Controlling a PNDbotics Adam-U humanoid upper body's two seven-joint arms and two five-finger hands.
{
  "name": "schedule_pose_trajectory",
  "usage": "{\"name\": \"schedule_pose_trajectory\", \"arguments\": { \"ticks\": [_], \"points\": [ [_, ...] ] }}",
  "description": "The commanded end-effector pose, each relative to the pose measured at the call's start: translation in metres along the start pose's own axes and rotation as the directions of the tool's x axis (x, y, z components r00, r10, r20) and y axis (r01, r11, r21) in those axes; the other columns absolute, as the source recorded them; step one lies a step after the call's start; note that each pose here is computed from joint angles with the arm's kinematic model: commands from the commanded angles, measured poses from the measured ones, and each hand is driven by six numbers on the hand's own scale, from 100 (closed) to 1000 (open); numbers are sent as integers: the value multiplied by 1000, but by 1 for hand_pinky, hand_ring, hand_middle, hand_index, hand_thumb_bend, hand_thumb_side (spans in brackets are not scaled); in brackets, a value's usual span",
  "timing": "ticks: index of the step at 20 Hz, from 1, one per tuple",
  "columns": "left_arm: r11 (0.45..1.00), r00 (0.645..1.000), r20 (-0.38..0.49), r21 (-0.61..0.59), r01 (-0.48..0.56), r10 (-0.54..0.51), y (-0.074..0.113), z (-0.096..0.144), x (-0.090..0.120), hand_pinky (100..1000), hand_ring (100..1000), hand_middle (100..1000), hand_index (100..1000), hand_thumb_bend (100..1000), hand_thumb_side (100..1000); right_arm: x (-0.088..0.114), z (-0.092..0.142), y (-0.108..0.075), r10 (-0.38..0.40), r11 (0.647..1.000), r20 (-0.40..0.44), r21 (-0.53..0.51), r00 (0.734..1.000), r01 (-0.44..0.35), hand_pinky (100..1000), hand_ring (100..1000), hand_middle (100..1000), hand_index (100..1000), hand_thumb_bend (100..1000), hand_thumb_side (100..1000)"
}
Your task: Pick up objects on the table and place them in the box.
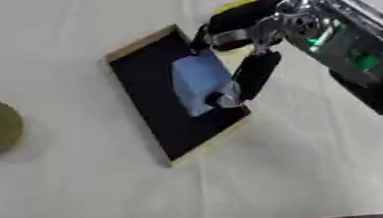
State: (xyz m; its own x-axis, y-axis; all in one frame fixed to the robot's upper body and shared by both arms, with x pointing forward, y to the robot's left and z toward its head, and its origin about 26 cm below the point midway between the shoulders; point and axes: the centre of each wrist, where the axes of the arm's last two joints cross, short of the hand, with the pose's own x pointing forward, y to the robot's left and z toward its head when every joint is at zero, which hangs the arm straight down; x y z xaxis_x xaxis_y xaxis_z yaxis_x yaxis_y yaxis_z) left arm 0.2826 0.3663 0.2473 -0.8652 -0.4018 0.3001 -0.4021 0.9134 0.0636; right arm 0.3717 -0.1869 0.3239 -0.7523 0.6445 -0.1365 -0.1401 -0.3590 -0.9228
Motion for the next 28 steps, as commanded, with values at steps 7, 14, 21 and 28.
{"name": "schedule_pose_trajectory", "arguments": {
  "ticks": [7,14,21,28],
  "points": [
    [1000,999,32,-9,-4,4,0,-7,6,940,875,676,868,100,614,-1,6,-5,83,997,7,-10,997,-83,952,950,862,959,280,468],
    [1000,1000,31,-7,-7,7,0,-7,6,941,876,676,868,100,616,-6,13,-3,43,998,1,-36,999,-43,969,958,884,972,261,482],
    [1000,1000,30,-8,-7,8,0,-7,6,940,876,676,867,100,616,-5,18,-4,29,998,1,-62,1000,-29,958,946,868,969,183,435],
    [1000,1000,26,-8,-5,5,0,-7,6,940,877,676,867,100,615,-17,47,-19,-52,964,-81,-265,995,28,922,916,807,942,100,297]
  ]
}}
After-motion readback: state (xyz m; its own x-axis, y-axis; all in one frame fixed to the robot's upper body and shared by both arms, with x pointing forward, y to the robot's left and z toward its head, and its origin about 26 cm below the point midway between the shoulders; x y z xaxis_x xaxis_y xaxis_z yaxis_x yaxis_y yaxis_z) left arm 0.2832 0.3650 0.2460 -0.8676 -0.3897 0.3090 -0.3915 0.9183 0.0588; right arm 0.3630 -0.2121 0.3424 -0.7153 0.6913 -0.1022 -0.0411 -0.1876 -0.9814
